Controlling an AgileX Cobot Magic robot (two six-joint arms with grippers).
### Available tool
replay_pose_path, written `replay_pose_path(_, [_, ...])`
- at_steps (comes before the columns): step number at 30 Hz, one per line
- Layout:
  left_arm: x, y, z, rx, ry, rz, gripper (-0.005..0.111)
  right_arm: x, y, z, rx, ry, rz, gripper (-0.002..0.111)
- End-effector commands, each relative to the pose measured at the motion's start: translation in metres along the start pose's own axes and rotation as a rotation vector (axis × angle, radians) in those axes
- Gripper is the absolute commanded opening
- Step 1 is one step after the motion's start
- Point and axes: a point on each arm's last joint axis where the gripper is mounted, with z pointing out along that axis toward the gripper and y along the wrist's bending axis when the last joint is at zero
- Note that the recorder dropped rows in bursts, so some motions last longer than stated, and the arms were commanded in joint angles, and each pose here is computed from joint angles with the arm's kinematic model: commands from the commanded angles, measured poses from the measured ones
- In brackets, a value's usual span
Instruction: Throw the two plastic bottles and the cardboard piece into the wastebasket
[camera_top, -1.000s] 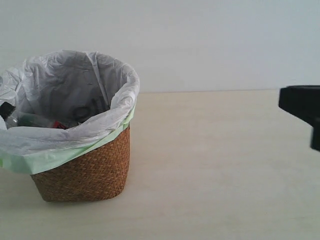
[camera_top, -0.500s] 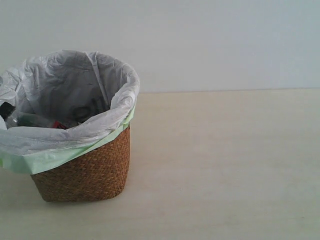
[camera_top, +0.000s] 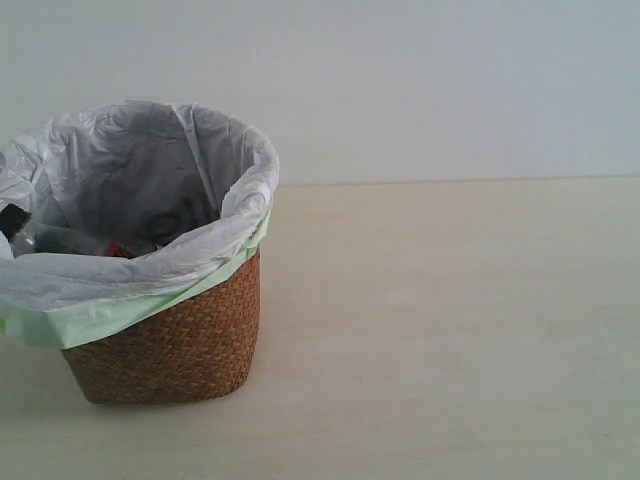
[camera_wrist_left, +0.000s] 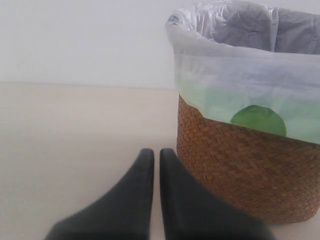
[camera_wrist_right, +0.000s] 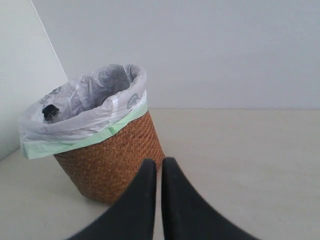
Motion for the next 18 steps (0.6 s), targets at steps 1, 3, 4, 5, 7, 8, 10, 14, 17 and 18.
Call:
replay_pose_path(1, [0.0012, 0.0000, 0.0000, 0.000, 0.001, 0.000, 0.004, -0.0037, -0.0029, -0.0120, 0.089, -0.113, -0.003, 0.000])
replay_pose_path(3, [0.0012, 0.0000, 0.0000, 0.000, 0.001, 0.000, 0.004, -0.0048, -0.0042, -0.0154, 0.141, -0.150, -0.007, 0.000])
replay_pose_path(4, [0.0012, 0.0000, 0.0000, 0.000, 0.001, 0.000, 0.004, -0.0052, -0.0054, -0.0156, 0.176, -0.159, -0.008, 0.000])
replay_pose_path(5, [0.0012, 0.0000, 0.0000, 0.000, 0.001, 0.000, 0.004, -0.0053, -0.0066, -0.0157, 0.208, -0.167, -0.002, 0.000])
replay_pose_path(7, [0.0012, 0.0000, 0.0000, 0.000, 0.001, 0.000, 0.004, -0.0039, -0.0085, -0.0156, 0.266, -0.167, 0.034, 0.000])
replay_pose_path(8, [0.0012, 0.0000, 0.0000, 0.000, 0.001, 0.000, 0.004, -0.0026, -0.0089, -0.0153, 0.288, -0.163, 0.065, 0.000])
replay_pose_path(10, [0.0012, 0.0000, 0.0000, 0.000, 0.001, 0.000, 0.004, -0.0012, -0.0094, -0.0150, 0.318, -0.159, 0.083, 0.000])
replay_pose_path(14, [0.0012, 0.0000, 0.0000, 0.000, 0.001, 0.000, 0.004, 0.0007, -0.0104, -0.0148, 0.360, -0.118, -0.061, 0.000])
replay_pose_path(17, [0.0012, 0.0000, 0.0000, 0.000, 0.001, 0.000, 0.004, 0.0026, -0.0113, -0.0141, 0.366, -0.096, -0.156, 0.000])
replay_pose_path(18, [0.0012, 0.0000, 0.0000, 0.000, 0.001, 0.000, 0.004, 0.0047, -0.0126, -0.0133, 0.371, -0.088, -0.176, 0.000])
